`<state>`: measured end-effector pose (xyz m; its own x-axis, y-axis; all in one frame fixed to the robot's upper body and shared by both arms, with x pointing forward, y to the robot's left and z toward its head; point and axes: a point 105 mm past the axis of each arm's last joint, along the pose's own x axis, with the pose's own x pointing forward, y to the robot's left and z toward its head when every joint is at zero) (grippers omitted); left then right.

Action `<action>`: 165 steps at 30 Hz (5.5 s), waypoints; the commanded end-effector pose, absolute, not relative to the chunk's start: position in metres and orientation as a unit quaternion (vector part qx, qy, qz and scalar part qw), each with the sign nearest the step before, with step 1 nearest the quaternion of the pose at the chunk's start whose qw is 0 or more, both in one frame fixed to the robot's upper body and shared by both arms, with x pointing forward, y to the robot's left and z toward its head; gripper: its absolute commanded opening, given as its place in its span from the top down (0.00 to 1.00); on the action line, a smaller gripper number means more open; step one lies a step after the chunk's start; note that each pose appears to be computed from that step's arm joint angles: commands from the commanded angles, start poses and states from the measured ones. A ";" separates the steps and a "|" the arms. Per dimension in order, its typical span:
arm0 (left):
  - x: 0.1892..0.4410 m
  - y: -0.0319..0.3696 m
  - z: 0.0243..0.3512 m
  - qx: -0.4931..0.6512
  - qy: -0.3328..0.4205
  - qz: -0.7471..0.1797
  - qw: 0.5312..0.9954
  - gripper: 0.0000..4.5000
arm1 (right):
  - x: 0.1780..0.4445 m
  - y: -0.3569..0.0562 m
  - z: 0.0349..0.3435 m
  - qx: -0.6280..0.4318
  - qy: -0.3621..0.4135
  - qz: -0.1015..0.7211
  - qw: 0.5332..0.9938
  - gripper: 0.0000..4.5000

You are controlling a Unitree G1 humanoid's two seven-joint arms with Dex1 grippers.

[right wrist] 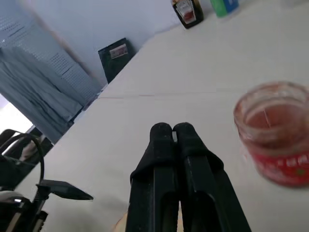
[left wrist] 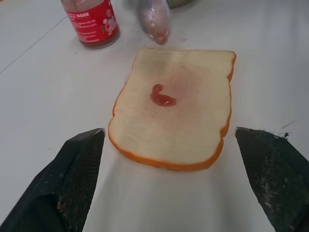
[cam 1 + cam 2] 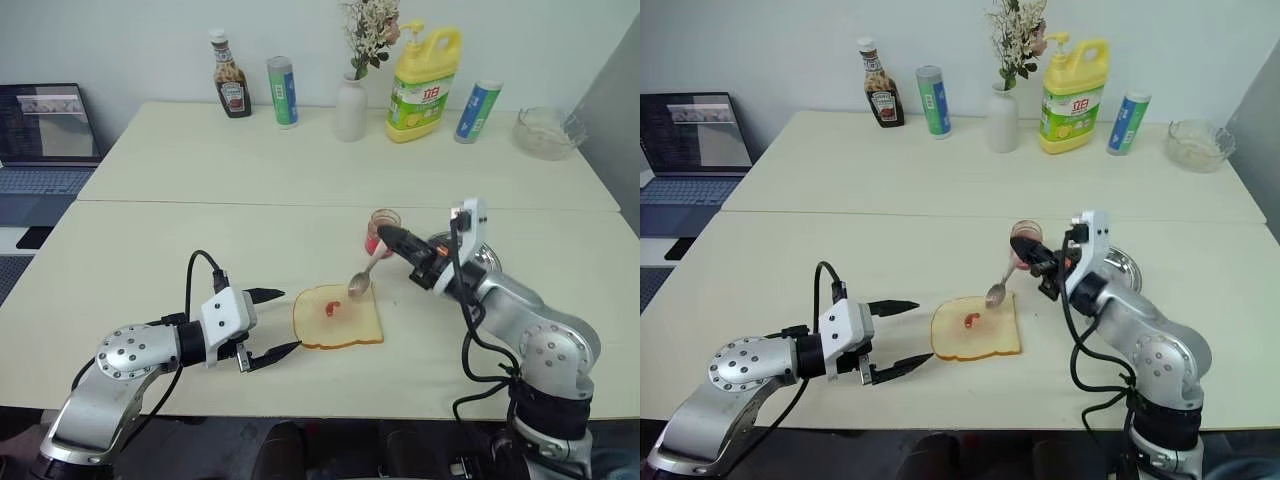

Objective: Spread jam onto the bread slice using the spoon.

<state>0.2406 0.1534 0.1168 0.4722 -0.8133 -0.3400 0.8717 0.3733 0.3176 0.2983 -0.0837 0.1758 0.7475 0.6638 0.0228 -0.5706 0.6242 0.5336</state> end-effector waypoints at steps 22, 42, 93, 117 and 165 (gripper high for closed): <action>0.240 0.160 0.125 0.252 0.059 -0.529 0.808 0.00 | 0.297 -0.058 0.123 0.370 0.196 0.321 0.850 1.00; 0.246 0.173 0.126 0.265 0.059 -0.515 0.813 0.00 | 0.326 -0.033 0.138 0.395 0.169 0.326 0.842 1.00; 0.242 0.164 0.121 0.265 0.063 -0.531 0.802 0.00 | 0.332 -0.077 0.122 0.472 0.184 0.207 0.837 1.00; 0.240 0.160 0.122 0.263 0.060 -0.536 0.800 0.00 | 0.335 -0.068 0.139 0.430 0.177 0.275 0.842 1.00; 0.285 0.034 0.188 0.243 -0.027 -0.607 0.756 0.00 | 0.328 -0.262 0.152 0.379 0.012 0.044 0.924 1.00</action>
